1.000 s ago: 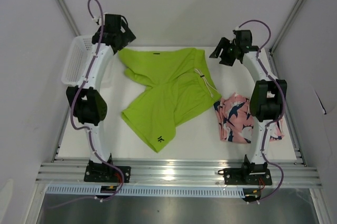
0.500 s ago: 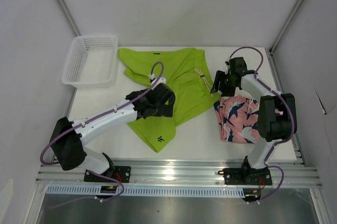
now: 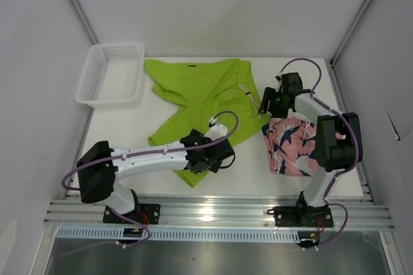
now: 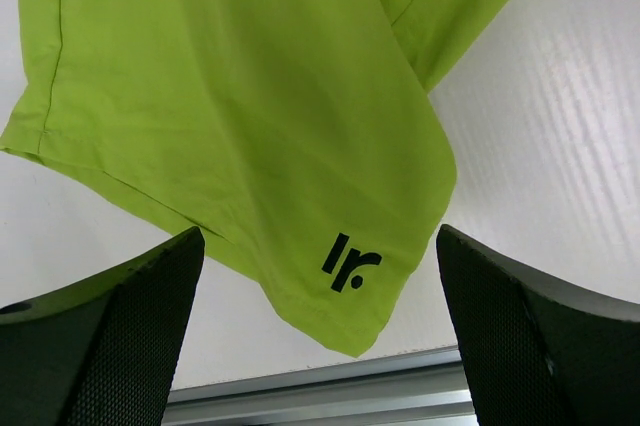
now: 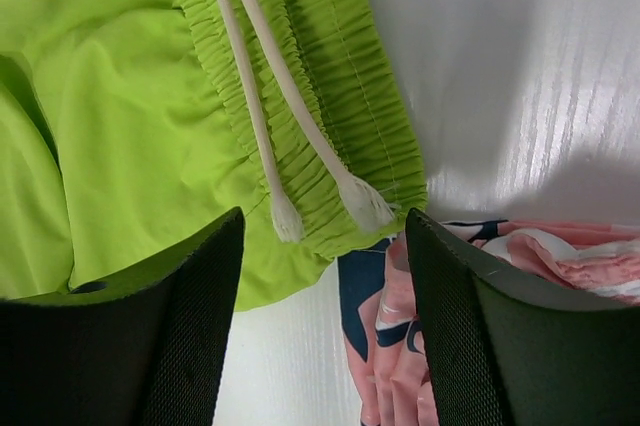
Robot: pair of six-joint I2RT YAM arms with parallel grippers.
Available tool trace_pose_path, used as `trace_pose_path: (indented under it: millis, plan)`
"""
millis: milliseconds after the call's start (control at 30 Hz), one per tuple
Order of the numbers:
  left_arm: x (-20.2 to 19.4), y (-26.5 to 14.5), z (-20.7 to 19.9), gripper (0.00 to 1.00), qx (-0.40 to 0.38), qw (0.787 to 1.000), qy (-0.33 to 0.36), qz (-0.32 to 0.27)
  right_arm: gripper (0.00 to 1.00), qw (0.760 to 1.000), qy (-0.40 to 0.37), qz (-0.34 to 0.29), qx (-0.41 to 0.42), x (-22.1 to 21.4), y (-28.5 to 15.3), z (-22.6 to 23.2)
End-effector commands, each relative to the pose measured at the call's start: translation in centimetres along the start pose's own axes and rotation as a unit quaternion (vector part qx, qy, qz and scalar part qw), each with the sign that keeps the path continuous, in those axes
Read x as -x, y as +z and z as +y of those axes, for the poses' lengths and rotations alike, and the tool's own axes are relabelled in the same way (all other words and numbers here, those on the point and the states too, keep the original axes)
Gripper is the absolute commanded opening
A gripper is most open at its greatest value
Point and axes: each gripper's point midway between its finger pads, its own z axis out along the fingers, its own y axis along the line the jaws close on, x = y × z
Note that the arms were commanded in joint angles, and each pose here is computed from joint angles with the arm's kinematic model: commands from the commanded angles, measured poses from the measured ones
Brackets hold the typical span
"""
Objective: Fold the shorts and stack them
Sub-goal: Flatten the shorts out
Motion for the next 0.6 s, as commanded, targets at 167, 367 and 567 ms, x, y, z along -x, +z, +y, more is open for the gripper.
trace_pose_path:
  millis: [167,367,567]
  plan:
    - [-2.6,1.4,0.4,0.88,0.041,0.994,0.101,0.027,0.51,0.999,-0.018,0.004,0.034,0.2,1.6,0.8]
    - [-4.5,1.5,-0.3,0.88,0.040,0.988,0.144,0.048,0.34,0.999,-0.014,0.007,0.045,-0.1,1.7,0.9]
    - [-6.4,1.2,-0.8,0.84,0.044,0.982,0.175,0.064,0.18,0.998,-0.012,0.009,0.054,-0.1,1.8,1.1]
